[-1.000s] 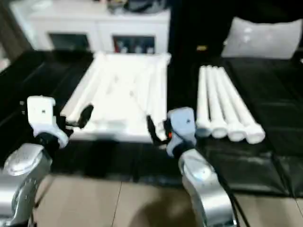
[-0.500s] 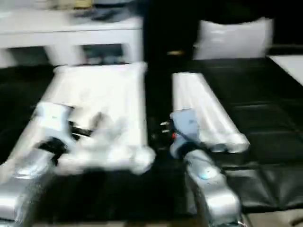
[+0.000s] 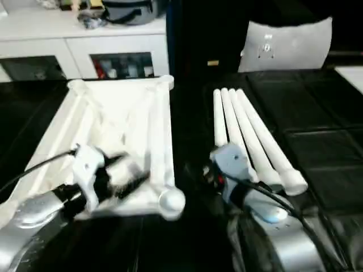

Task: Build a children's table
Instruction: Move table base

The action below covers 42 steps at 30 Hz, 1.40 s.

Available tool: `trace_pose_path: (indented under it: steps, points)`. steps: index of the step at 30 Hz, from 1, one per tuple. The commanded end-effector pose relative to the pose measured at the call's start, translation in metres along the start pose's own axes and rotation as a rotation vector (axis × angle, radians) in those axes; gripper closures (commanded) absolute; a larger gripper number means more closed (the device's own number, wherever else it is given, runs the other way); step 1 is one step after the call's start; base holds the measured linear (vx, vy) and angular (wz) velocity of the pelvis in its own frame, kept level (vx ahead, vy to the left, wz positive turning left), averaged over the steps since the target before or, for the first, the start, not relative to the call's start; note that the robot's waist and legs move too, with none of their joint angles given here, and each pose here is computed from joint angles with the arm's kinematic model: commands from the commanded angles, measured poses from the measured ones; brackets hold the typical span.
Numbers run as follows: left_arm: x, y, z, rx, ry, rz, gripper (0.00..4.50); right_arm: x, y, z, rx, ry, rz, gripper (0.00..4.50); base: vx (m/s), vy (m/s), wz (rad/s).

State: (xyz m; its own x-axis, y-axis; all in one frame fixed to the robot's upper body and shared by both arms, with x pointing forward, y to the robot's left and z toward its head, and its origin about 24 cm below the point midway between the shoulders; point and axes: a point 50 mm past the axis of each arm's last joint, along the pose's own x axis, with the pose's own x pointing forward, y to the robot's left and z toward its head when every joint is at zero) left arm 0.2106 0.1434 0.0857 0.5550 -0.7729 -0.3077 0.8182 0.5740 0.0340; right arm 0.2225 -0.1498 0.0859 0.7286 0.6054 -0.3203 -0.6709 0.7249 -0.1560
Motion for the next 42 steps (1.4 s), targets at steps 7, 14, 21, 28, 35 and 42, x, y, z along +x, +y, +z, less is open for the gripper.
trace_pose_path:
  steps: [7, 14, 21, 28, 35, 42]
  points:
    - [-0.008, 0.013, -0.017, 0.111, 0.223, -0.199, 1.14, -0.007, 0.009, 0.002, -0.051, 0.029, 0.246, 0.00, -0.044, 0.019, -0.05]
    - [0.010, 0.034, -0.015, 0.225, 0.235, -0.202, 1.82, -0.007, 0.011, 0.002, -0.085, 0.040, 0.289, 0.00, 0.000, 0.000, 0.00]
    - [0.018, 0.028, -0.027, 0.193, 0.298, -0.341, 2.38, -0.013, 0.012, -0.002, -0.064, 0.057, 0.306, 0.00, 0.046, -0.003, -0.05]
    - [0.019, 0.030, -0.031, 0.181, 0.301, -0.350, 3.07, -0.016, 0.010, -0.005, -0.065, 0.062, 0.280, 0.00, 0.023, -0.006, -0.01]
    - [0.022, 0.039, -0.035, 0.228, 0.338, -0.311, 3.60, -0.016, 0.013, -0.004, -0.066, 0.064, 0.277, 0.00, 0.000, 0.000, 0.00]
    - [0.027, 0.044, -0.039, 0.228, 0.334, -0.203, 4.06, -0.012, 0.018, -0.006, -0.053, 0.060, 0.269, 0.00, 0.000, 0.000, 0.00]
